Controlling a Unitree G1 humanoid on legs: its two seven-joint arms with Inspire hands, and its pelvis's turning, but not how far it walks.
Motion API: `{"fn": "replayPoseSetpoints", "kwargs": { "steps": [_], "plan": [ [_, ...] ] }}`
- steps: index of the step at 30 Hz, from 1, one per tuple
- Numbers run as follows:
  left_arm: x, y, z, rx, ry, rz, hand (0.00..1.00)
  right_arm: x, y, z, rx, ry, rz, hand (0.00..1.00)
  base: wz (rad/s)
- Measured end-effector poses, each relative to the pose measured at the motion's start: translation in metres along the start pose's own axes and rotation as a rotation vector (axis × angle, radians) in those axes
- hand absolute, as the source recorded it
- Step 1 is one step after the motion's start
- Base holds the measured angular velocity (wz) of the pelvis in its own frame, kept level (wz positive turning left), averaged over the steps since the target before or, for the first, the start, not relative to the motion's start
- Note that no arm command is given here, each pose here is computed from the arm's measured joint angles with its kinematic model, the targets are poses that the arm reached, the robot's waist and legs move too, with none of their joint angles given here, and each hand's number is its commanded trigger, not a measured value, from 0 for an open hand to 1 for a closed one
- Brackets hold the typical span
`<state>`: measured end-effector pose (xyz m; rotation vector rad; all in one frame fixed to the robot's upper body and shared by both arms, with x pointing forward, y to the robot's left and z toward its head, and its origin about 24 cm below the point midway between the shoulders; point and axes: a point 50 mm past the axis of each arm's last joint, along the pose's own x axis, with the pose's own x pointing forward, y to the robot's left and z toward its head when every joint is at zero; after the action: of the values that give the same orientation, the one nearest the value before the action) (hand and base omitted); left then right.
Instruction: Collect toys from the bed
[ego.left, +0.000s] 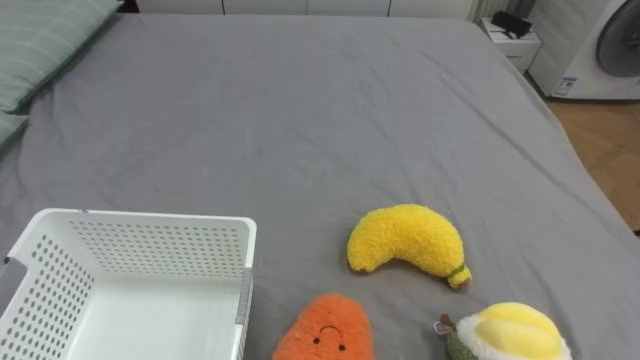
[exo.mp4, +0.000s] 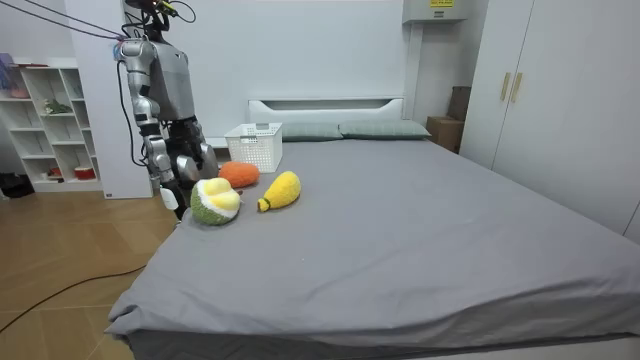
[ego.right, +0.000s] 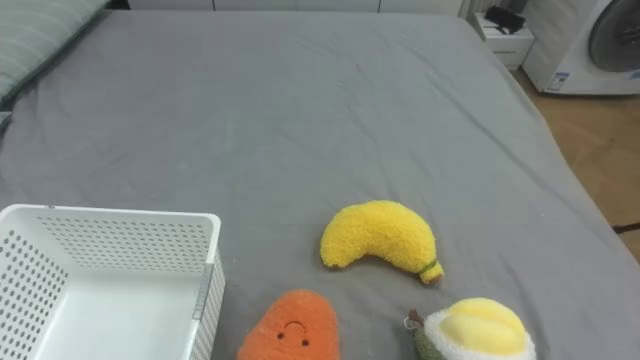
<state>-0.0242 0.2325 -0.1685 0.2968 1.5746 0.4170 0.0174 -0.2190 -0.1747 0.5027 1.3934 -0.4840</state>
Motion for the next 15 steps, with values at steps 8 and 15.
{"fn": "replayPoseSetpoints", "kwargs": {
  "steps": [8, 15],
  "plan": [
    [0.000, 0.001, 0.007, -0.002, -0.024, 0.004, 0.00, 0.000, 0.000, 0.001, -0.001, -0.001, -0.007, 0.00, 0.00],
    [0.000, 0.003, 0.014, -0.014, -0.055, 0.019, 0.00, 0.000, 0.000, 0.000, 0.009, -0.002, -0.020, 0.00, -0.01]
  ]
}}
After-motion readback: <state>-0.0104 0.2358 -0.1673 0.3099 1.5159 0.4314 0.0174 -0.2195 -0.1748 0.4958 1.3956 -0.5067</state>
